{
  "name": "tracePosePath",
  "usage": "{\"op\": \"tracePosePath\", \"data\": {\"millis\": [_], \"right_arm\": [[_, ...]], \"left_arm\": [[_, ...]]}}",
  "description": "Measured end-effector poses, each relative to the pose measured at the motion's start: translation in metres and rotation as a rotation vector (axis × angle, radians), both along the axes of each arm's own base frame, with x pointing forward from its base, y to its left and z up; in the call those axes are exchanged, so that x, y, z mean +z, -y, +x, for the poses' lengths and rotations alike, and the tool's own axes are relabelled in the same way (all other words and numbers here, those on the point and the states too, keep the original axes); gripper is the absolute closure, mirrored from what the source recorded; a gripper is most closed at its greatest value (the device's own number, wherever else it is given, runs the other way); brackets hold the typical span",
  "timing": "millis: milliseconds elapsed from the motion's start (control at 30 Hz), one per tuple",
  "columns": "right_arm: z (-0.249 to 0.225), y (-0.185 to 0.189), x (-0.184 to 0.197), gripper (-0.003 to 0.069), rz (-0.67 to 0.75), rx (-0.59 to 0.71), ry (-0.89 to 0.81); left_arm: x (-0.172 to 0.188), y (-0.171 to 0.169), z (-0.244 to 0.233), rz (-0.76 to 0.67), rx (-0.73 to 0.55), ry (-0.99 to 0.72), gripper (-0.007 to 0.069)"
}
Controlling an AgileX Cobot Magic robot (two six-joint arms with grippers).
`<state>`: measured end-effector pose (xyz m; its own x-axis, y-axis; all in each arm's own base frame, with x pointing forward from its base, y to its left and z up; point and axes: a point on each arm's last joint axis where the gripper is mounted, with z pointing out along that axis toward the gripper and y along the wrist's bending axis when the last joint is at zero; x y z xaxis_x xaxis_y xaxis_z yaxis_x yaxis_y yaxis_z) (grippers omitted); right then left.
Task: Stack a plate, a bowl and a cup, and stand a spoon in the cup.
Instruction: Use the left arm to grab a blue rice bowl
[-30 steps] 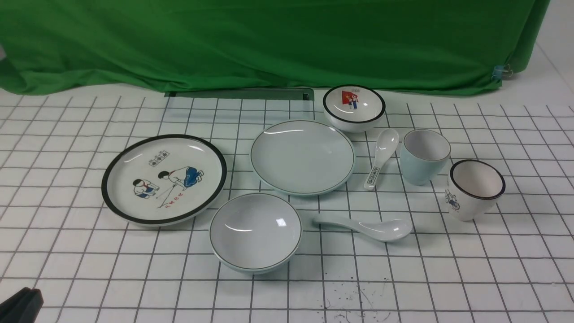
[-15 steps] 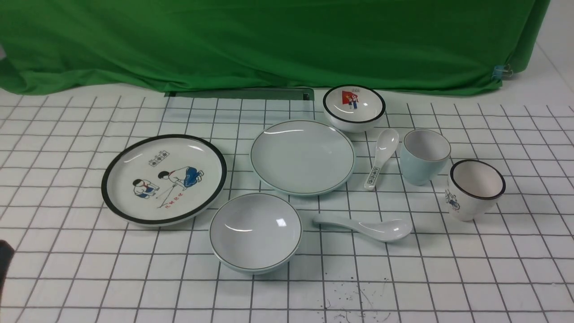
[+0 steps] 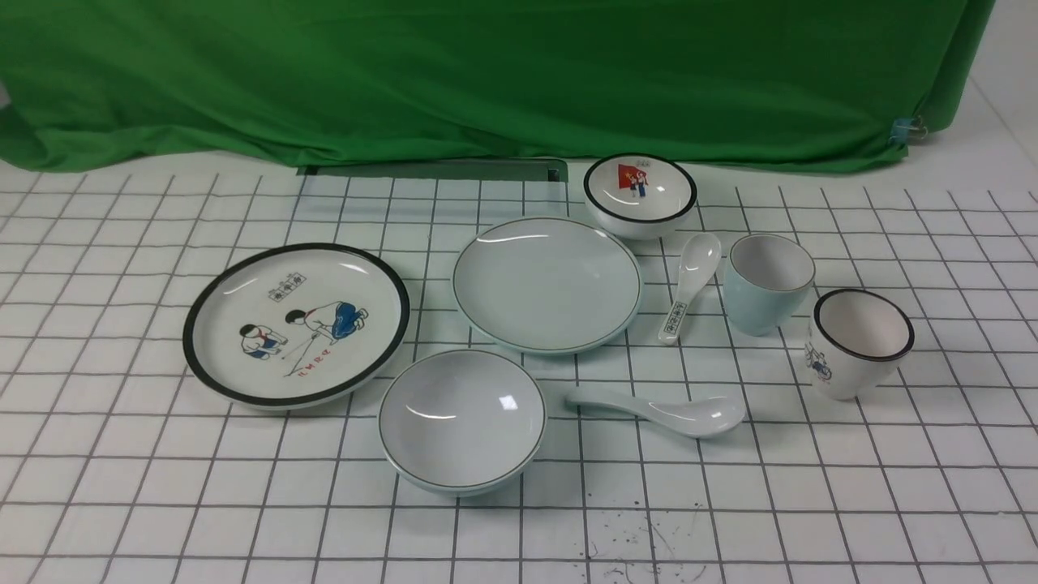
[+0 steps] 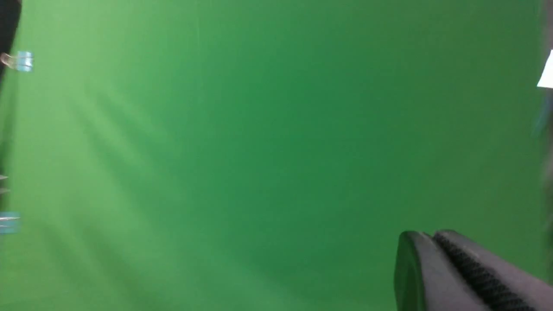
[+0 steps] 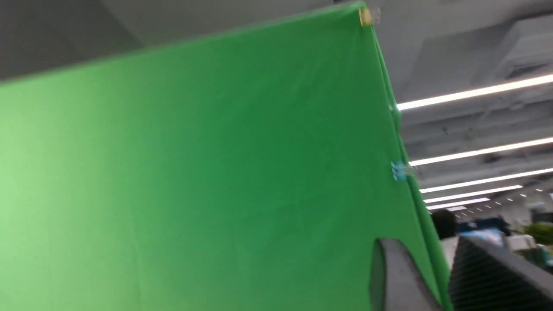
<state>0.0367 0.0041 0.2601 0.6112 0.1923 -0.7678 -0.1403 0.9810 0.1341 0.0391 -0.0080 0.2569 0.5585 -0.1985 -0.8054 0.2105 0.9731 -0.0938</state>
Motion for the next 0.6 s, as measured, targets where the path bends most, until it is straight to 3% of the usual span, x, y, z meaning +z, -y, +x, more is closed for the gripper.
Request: {"op": "tracePosePath", "data": {"millis": [67, 167, 367, 533, 600], "right_arm": [[0.000, 0.000, 0.004, 0.0518, -0.008, -0.013, -0.023], [-0.003, 0.002, 0.031, 0.0622, -0.048, -0.062, -0.067], [0.016, 0.005, 0.084, 0.0645, -0.191, -0.178, -0.235], [0.056, 0.008, 0.081, 0.0645, -0.311, -0.218, -0.459], [0.087, 0.010, 0.056, 0.0645, -0.347, -0.197, -0.712]], "left_arm": [[0.019, 0.001, -0.007, -0.075, -0.070, 0.082, 0.0654], [0.063, 0.001, -0.007, -0.062, -0.061, 0.042, 0.0654], [0.141, 0.000, 0.032, 0.025, 0.040, -0.187, 0.0654], [0.138, 0.004, 0.091, 0.039, 0.044, -0.386, 0.0654], [0.110, 0.007, 0.132, 0.002, 0.033, -0.610, 0.0654]]}}
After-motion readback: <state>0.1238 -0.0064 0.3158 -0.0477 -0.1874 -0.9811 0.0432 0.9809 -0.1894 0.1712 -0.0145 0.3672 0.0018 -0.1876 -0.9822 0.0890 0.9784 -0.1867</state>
